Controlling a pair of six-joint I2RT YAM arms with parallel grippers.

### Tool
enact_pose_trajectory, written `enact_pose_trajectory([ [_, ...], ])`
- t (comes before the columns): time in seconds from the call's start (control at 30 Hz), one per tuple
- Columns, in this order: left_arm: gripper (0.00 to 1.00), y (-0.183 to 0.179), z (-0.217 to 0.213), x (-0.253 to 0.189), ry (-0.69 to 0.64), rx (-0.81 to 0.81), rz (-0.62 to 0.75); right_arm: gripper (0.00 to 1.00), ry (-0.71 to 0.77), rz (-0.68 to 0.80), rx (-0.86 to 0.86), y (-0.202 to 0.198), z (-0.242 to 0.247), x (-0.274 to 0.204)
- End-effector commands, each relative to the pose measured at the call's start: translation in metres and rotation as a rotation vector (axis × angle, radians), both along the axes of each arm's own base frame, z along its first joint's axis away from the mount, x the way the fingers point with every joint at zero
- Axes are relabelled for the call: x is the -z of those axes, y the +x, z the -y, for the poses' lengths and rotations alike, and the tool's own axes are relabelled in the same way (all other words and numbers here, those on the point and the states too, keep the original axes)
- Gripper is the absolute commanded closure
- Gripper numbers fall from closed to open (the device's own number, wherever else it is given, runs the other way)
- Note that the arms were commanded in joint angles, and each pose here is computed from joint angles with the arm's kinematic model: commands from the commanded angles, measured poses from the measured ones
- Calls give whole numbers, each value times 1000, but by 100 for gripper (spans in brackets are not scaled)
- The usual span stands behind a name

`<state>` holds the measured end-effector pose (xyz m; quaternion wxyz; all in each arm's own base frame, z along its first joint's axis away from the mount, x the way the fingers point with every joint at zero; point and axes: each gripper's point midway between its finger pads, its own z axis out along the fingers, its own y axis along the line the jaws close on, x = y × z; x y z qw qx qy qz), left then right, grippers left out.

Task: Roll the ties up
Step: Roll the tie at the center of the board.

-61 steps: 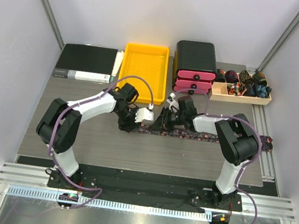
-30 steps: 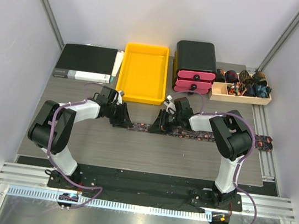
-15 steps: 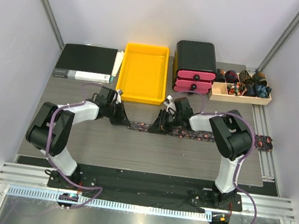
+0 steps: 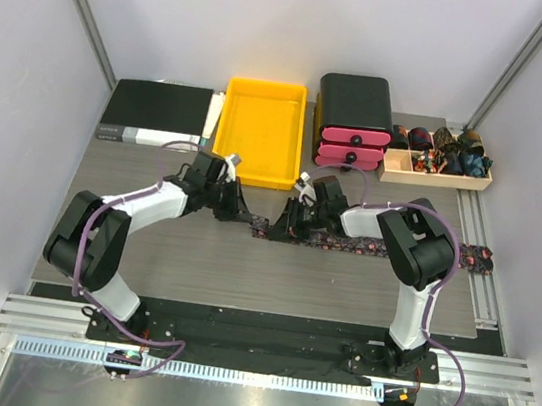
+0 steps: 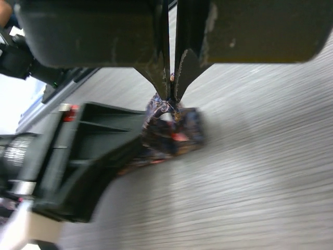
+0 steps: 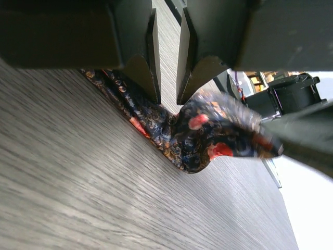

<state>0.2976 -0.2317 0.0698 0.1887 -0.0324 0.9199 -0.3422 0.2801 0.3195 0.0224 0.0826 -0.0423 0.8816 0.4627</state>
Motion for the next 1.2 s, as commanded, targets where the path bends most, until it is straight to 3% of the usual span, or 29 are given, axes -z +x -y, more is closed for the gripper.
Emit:
enact_pose_trajectory([
  [0.0,100,10,28,-32,-63,36,66,75,-56,2,16,1,-1,17],
  [0.47,100,13,76,-5,-115,73,-8,75,-40,20,10,0,-2,8],
  [0.7,100,7,60,6,-75,35,-41,74,-47,58,-13,0,4,-13],
  [1.0,100,1,54,7,-55,53,-43,53,-57,71,-78,-14,23,-51],
  [1.17,100,3,57,4,-62,62,-36,48,-66,69,-36,-5,38,-57],
])
